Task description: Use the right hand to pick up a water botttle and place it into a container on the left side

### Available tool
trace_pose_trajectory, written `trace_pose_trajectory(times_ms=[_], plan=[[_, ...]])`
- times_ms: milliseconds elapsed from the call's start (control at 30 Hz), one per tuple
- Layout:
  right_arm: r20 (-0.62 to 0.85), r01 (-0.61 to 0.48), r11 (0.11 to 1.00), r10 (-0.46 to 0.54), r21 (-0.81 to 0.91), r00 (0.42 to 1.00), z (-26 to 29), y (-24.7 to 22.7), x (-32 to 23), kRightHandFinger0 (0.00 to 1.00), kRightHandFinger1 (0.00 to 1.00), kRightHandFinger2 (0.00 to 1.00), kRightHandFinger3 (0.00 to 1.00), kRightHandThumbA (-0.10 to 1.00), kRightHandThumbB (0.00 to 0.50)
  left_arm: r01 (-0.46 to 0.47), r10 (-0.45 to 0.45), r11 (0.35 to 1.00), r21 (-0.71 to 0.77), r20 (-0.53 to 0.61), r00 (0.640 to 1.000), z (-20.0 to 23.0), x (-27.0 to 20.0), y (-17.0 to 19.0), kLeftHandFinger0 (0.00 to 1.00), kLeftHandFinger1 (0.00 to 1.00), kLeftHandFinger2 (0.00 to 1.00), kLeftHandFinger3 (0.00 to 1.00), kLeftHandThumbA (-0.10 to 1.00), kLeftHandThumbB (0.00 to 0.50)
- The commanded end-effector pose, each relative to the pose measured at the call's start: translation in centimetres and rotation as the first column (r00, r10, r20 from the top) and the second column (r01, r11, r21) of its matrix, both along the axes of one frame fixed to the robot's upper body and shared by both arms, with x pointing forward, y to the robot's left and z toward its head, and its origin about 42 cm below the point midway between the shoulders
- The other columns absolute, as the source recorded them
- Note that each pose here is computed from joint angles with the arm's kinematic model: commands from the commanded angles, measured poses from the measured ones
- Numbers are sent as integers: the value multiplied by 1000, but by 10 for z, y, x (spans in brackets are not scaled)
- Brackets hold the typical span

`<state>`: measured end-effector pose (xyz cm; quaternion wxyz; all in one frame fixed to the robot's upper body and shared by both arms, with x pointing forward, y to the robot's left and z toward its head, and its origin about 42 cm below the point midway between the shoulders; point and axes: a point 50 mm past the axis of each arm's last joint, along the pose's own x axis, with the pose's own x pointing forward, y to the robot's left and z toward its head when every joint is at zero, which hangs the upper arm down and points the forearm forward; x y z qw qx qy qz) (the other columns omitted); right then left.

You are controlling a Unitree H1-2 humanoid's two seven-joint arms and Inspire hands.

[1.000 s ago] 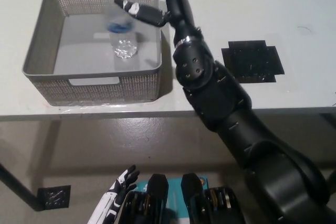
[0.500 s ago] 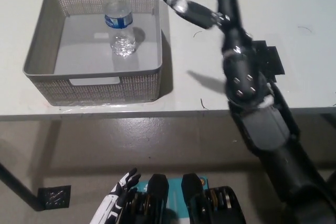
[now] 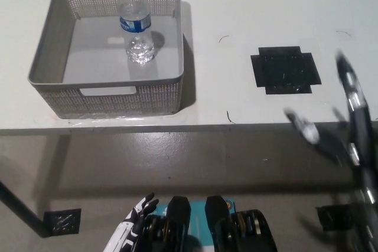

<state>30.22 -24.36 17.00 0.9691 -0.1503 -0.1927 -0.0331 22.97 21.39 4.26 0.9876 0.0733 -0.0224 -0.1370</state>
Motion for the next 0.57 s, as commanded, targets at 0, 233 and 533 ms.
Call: trace_pose_trajectory(times_ms=[0,233,533], plan=[[-31,-178,970,186,167,982,-29,-17,-62,1000,1000,1000,1000,1000,380,-13,15,999,-29,66,998,6,2,4,1000,1000,1000,1000,1000,281],[-224,-138,957,197,255,955,-81,-20,-82,1000,1000,1000,1000,998,365,-44,47,998,-46,68,997,9,10,5,1000,1000,1000,1000,1000,291],[-258,-114,943,200,313,945,-96,-31,-84,1000,1000,1000,1000,962,277,-75,80,995,-66,67,995,7,8,9,1000,1000,1000,1000,1000,292]])
